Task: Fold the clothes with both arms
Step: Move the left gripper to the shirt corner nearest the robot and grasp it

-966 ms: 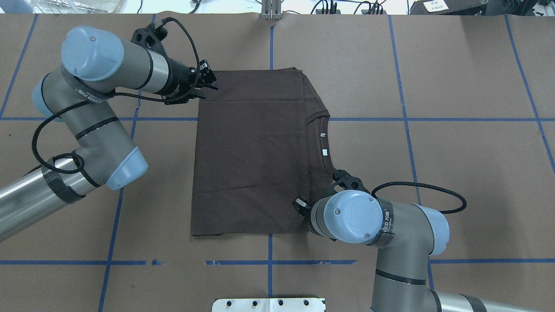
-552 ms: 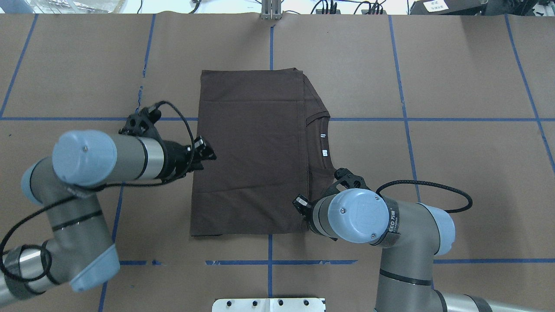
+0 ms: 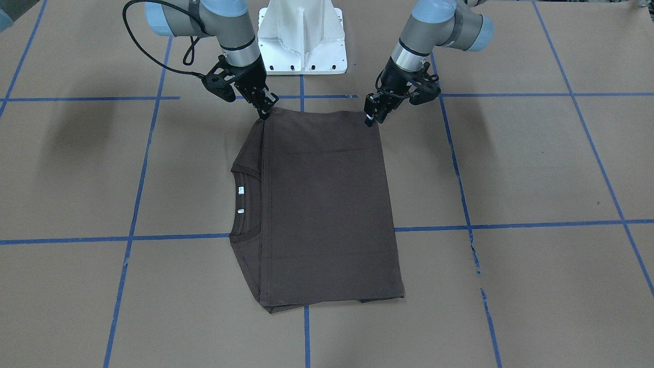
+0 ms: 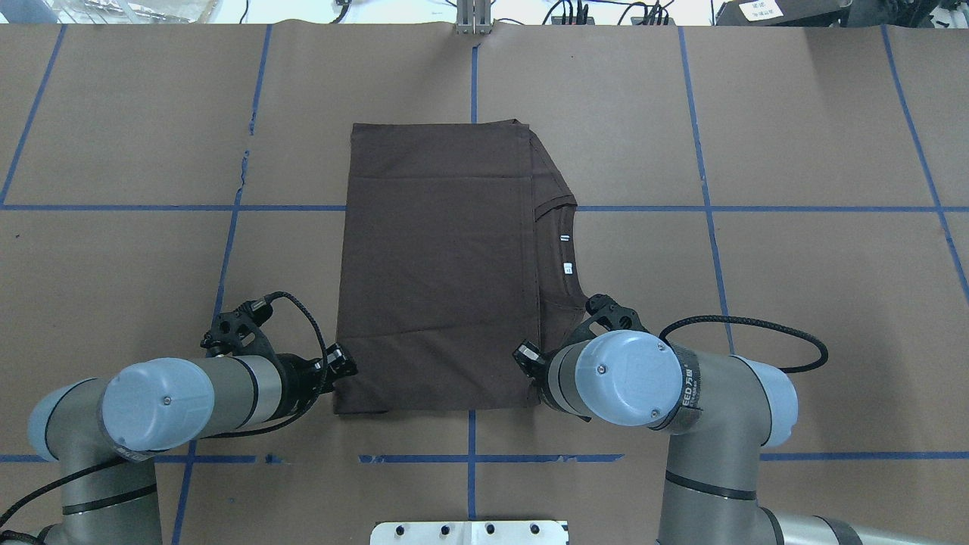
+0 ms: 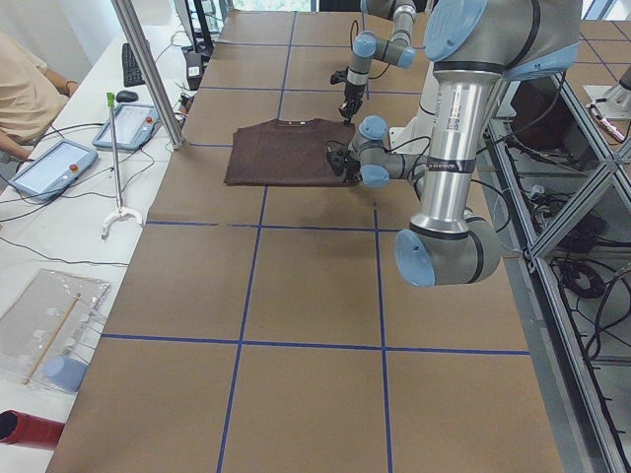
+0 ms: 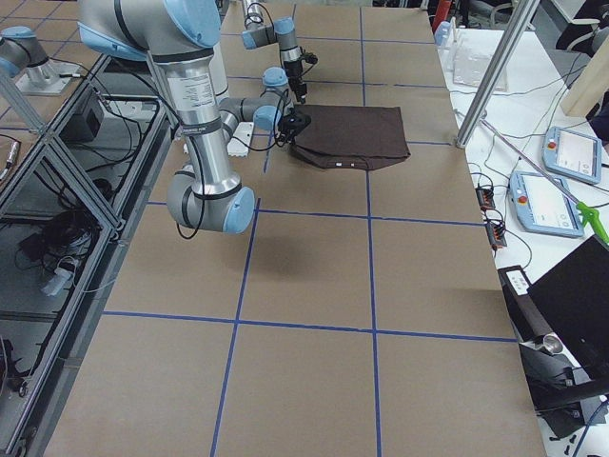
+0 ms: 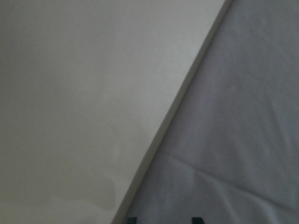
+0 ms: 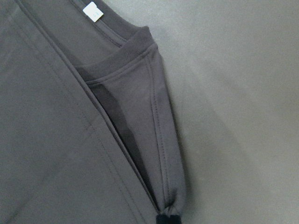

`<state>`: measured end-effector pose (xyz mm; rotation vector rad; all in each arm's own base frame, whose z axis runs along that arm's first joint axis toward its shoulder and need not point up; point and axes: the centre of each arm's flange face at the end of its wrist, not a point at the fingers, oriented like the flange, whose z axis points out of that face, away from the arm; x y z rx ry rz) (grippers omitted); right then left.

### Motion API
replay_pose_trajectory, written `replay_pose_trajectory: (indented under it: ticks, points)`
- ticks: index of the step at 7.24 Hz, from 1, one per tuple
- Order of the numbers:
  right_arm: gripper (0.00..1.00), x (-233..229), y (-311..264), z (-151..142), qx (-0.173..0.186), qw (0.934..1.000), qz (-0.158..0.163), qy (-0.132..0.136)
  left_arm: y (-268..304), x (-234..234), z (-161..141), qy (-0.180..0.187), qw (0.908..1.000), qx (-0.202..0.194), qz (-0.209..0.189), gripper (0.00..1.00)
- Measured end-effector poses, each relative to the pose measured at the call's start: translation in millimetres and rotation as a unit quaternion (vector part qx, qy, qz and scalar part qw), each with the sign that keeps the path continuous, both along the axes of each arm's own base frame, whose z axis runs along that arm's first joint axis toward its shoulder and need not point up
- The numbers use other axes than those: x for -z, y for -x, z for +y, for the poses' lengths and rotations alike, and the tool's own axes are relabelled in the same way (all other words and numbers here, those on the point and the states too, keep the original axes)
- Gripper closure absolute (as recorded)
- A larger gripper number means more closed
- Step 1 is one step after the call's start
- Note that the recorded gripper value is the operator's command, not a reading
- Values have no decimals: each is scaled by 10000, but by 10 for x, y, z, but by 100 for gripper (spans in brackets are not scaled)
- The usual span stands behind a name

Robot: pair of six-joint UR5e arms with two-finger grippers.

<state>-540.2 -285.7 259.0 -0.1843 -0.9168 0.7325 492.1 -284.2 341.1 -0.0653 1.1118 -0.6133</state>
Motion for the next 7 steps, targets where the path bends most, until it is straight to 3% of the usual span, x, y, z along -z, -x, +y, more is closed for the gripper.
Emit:
replay_pose_trajectory:
  ticks: [3, 4, 5, 6, 7]
  points:
    - [100, 7, 2, 0, 0, 10000, -6, -1, -58, -60, 57, 115, 9995, -62, -274, 50]
    - [100, 11, 2, 0, -2, 10000, -9, 1, -74, -75, 80, 135, 9994, -88, -318, 59]
    - [100, 16, 1, 0, -4, 10000, -15, 1, -101, -82, 124, 192, 9992, -105, -331, 83]
    - [100, 20, -1, -1, -5, 10000, -19, 0, -138, -72, 181, 278, 9991, -112, -310, 100]
    - [100, 28, -7, -3, -8, 10000, -27, -2, -167, -52, 220, 321, 9990, -124, -286, 100]
